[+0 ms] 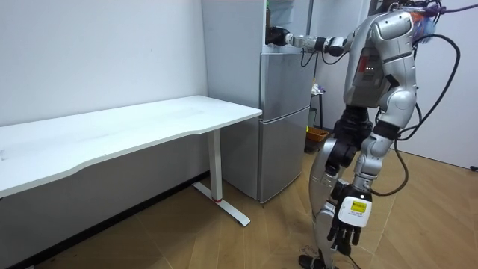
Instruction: Put the bottle in the upper fridge
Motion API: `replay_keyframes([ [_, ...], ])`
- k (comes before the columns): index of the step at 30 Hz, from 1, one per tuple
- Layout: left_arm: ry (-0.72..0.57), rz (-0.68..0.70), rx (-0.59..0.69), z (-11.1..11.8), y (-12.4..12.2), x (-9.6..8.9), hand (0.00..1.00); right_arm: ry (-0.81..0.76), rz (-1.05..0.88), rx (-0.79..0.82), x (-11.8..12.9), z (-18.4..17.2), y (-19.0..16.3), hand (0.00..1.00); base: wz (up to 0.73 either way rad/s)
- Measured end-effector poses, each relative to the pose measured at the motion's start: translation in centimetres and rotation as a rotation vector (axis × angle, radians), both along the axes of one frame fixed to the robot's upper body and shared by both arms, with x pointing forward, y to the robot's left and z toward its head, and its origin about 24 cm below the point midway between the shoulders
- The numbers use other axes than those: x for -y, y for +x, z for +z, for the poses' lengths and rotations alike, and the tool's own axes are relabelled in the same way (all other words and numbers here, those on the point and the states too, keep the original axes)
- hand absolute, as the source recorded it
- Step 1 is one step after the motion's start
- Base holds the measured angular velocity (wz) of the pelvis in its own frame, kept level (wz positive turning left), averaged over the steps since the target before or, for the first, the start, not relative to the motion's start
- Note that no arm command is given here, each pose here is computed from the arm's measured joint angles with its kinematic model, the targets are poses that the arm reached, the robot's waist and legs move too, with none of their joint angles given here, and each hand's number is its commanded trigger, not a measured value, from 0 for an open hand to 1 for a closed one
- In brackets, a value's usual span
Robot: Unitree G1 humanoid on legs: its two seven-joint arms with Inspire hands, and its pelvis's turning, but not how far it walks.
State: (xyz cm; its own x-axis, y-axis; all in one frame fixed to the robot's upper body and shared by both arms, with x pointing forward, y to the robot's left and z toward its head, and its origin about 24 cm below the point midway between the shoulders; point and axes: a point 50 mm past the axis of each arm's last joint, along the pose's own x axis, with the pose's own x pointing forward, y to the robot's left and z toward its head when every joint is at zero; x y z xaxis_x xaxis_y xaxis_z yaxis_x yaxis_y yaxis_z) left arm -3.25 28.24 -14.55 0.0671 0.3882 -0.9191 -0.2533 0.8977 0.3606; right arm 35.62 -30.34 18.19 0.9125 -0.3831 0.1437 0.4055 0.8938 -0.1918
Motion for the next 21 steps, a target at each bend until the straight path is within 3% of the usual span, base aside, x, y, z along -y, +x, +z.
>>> replay_keyframes([
  [13, -0.03, 0.004, 0.016, -0.4, 0.3, 1.2, 0.0, 0.005, 0.077, 0.093, -1.1, 0.9, -1.6, 0.0, -0.03],
  [21, -0.027, -0.018, 0.032, -0.3, 0.8, 0.9, 0.0, 0.018, 0.092, 0.177, -2.4, 2.1, -1.8, 0.0, 0.0],
])
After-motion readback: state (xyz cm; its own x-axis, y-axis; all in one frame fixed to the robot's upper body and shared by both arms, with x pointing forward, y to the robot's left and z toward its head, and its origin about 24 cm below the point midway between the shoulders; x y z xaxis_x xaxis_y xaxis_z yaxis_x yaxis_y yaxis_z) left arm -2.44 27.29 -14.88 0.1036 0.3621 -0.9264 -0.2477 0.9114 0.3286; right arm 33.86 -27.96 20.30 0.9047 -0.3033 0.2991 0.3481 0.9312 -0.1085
